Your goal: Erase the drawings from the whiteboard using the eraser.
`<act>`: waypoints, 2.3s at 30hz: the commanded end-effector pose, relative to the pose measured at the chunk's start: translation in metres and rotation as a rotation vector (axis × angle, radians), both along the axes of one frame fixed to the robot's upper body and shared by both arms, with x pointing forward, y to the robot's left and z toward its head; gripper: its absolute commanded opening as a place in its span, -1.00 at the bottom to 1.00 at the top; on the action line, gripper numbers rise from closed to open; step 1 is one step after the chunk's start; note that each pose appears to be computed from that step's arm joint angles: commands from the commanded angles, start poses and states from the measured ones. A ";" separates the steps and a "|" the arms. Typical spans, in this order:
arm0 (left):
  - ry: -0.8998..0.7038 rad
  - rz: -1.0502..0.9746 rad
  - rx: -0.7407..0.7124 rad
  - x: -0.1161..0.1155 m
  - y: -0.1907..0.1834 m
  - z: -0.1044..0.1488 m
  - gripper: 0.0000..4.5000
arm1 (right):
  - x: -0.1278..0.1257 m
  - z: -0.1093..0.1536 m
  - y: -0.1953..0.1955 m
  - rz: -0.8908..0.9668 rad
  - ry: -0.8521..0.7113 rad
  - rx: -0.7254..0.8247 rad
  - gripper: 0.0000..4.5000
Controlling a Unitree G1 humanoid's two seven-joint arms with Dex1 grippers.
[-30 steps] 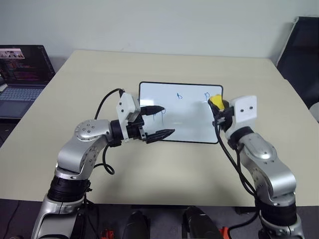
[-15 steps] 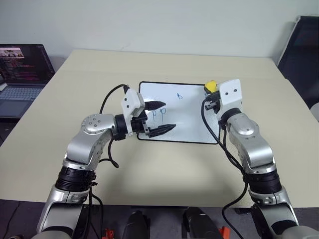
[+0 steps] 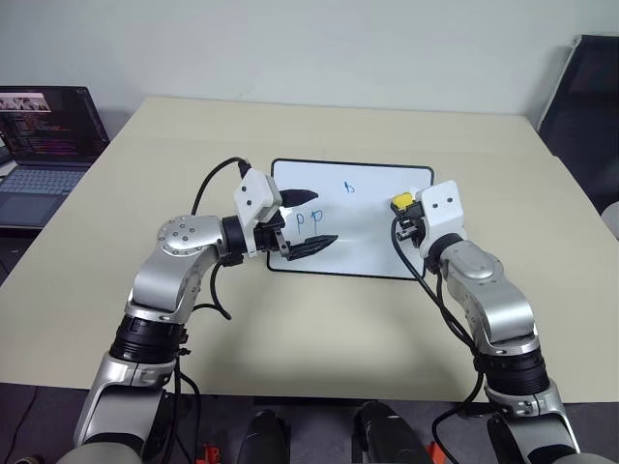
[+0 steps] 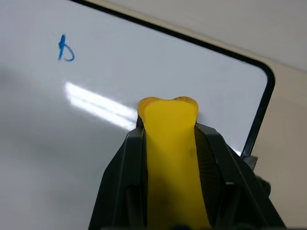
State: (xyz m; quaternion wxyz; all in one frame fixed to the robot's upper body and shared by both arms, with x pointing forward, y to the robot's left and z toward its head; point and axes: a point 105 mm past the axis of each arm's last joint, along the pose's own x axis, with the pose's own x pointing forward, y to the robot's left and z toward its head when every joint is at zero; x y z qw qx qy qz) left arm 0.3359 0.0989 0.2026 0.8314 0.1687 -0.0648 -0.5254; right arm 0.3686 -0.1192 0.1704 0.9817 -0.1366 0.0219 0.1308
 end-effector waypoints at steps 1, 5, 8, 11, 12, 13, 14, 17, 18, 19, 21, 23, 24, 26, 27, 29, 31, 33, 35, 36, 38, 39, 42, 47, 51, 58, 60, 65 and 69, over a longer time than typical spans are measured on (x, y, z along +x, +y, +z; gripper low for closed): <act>-0.069 -0.019 -0.012 -0.002 -0.002 0.016 1.00 | 0.015 0.020 0.002 -0.023 -0.063 -0.013 -0.53; -0.073 -0.022 -0.008 -0.002 -0.004 0.015 1.00 | 0.030 0.034 0.001 -0.036 -0.111 -0.032 -0.53; -0.073 -0.025 -0.006 -0.003 -0.005 0.014 1.00 | 0.031 0.025 -0.001 -0.017 -0.079 -0.065 -0.53; -0.072 -0.013 0.001 -0.002 -0.002 0.013 1.00 | 0.023 0.010 -0.004 0.007 -0.026 -0.069 -0.53; -0.072 -0.007 0.003 -0.001 0.000 0.013 1.00 | 0.020 0.006 -0.005 0.014 -0.012 -0.069 -0.53; -0.072 -0.004 0.005 -0.001 0.000 0.013 1.00 | 0.018 0.004 -0.005 0.018 -0.004 -0.069 -0.53; -0.073 0.009 0.008 0.000 0.003 0.013 1.00 | 0.012 -0.002 -0.006 0.022 0.012 -0.067 -0.53; -0.074 0.025 0.012 0.003 0.007 0.014 1.00 | 0.000 -0.010 -0.006 0.029 0.034 -0.059 -0.53; -0.074 0.027 0.012 0.003 0.008 0.015 1.00 | 0.000 -0.009 -0.005 0.028 0.027 -0.059 -0.53; -0.072 0.029 0.011 0.003 0.008 0.015 1.00 | 0.000 -0.005 -0.006 0.022 0.005 -0.054 -0.53; -0.072 0.038 0.013 0.004 0.010 0.015 1.00 | 0.002 0.008 -0.005 0.020 -0.054 -0.044 -0.53; -0.071 0.050 0.015 0.004 0.012 0.014 1.00 | 0.000 0.023 0.000 0.047 -0.116 -0.015 -0.54; -0.065 0.064 0.015 0.004 0.015 0.013 1.00 | -0.003 0.029 0.003 0.072 -0.139 0.001 -0.54; -0.056 0.095 0.023 0.004 0.022 0.010 1.00 | -0.010 0.038 0.009 0.117 -0.179 0.029 -0.54; -0.051 0.110 0.031 0.003 0.026 0.007 1.00 | -0.015 0.041 0.011 0.139 -0.190 0.042 -0.54; -0.048 0.135 0.045 0.001 0.031 0.004 1.00 | -0.025 0.043 0.015 0.184 -0.203 0.046 -0.54; -0.048 0.162 0.055 0.000 0.036 0.003 1.00 | -0.037 0.041 0.020 0.248 -0.205 0.040 -0.55; -0.048 0.189 0.060 -0.001 0.041 0.002 1.00 | -0.050 0.037 0.025 0.312 -0.183 0.050 -0.55; -0.049 0.230 0.062 0.000 0.046 0.001 1.00 | -0.061 0.031 0.033 0.383 -0.147 0.048 -0.55; -0.050 0.249 0.063 0.000 0.048 0.001 1.00 | -0.065 0.029 0.036 0.414 -0.138 0.037 -0.55; -0.049 0.272 0.068 0.000 0.051 0.002 1.00 | -0.072 0.024 0.041 0.454 -0.124 0.010 -0.55; -0.048 0.276 0.071 -0.001 0.051 0.002 1.00 | -0.074 0.022 0.041 0.468 -0.120 -0.004 -0.55; -0.047 0.298 0.080 -0.002 0.054 0.004 1.00 | -0.078 0.019 0.044 0.510 -0.106 -0.025 -0.55; -0.054 0.342 0.078 -0.002 0.058 0.009 1.00 | -0.078 0.018 0.048 0.550 -0.118 -0.081 -0.55; -0.067 0.395 0.077 0.002 0.063 0.009 1.00 | -0.047 0.031 0.057 0.500 -0.178 -0.118 -0.55; -0.065 0.413 0.050 0.007 0.061 0.009 1.00 | 0.000 0.051 0.068 0.383 -0.226 -0.182 -0.55; -0.063 0.403 0.054 0.008 0.058 0.007 1.00 | 0.009 0.055 0.073 0.380 -0.238 -0.208 -0.55; -0.065 0.385 0.054 0.009 0.054 0.006 1.00 | 0.034 0.046 0.072 0.314 -0.216 -0.257 -0.55; -0.075 0.373 0.061 0.009 0.052 0.007 1.00 | 0.036 0.015 0.057 0.307 -0.092 -0.310 -0.55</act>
